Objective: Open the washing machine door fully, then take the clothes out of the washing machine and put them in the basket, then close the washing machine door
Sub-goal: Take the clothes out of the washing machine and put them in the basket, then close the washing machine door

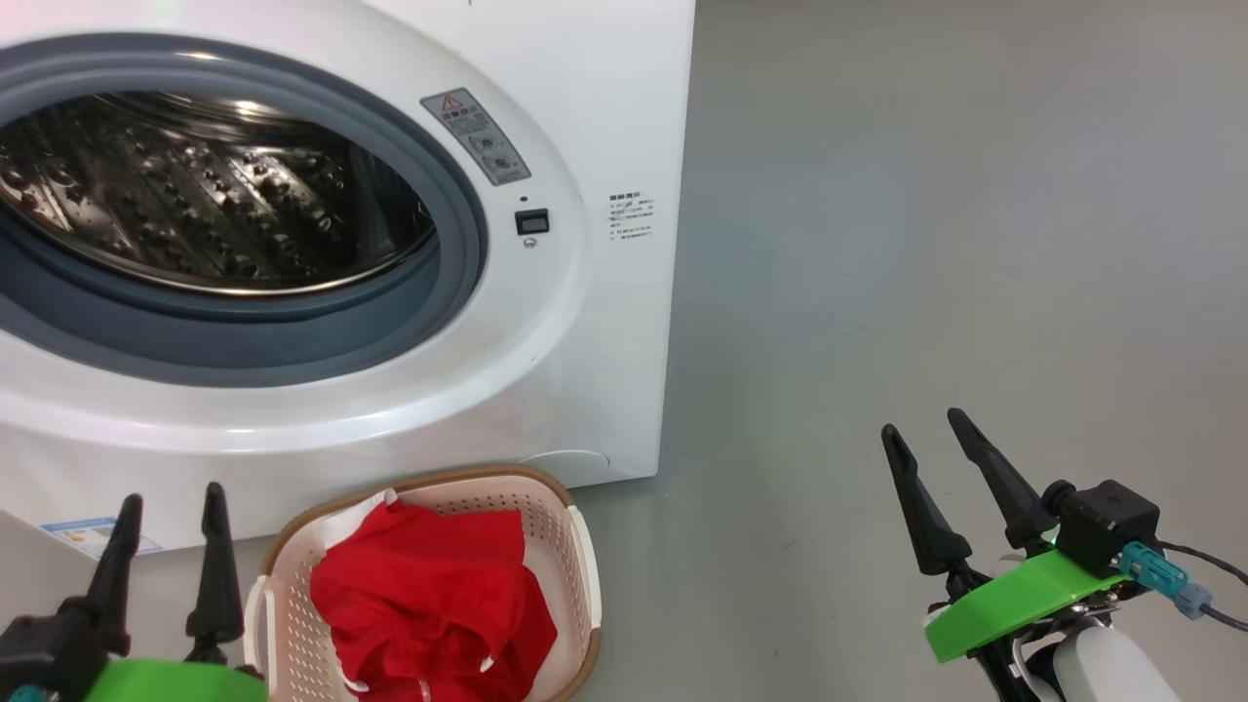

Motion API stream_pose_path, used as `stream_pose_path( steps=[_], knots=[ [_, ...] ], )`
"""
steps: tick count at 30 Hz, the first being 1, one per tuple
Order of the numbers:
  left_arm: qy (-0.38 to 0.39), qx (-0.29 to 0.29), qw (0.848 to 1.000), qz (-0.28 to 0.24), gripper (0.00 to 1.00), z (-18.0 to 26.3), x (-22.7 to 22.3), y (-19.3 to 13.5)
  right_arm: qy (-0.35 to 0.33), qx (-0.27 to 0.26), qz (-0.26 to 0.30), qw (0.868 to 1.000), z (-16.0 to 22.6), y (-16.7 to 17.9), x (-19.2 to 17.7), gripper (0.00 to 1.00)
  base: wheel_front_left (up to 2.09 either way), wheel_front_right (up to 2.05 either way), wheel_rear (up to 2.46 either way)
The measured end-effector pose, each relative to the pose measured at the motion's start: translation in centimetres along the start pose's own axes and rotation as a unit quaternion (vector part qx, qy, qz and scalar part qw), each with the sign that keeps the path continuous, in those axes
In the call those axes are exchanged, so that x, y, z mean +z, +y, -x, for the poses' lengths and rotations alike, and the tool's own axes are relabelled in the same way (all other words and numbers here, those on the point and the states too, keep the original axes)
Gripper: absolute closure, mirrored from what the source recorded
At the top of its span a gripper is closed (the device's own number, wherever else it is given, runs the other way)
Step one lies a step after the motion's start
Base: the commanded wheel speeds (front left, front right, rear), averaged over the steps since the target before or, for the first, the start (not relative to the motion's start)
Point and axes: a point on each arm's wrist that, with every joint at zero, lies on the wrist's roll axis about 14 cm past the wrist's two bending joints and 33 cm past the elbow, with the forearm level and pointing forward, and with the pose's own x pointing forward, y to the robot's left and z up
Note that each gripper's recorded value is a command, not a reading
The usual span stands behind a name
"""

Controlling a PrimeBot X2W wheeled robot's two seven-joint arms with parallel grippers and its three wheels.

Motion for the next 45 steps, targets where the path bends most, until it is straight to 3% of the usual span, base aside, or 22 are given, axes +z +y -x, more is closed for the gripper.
stream_pose_path(
  steps=[21,45],
  knots=[
    [-0.036,0.027,0.999,-0.007,0.0,4.7,2.4,0.8,-0.007,-0.013,0.003,1.0,2.7,-0.8,0.8,0.0,0.0,0.0,0.0],
    [-0.043,0.036,0.998,-0.007,0.0,5.0,2.8,1.3,-0.003,-0.014,0.003,1.0,3.0,-0.9,0.5,0.0,0.0,0.0,0.0]
  ],
)
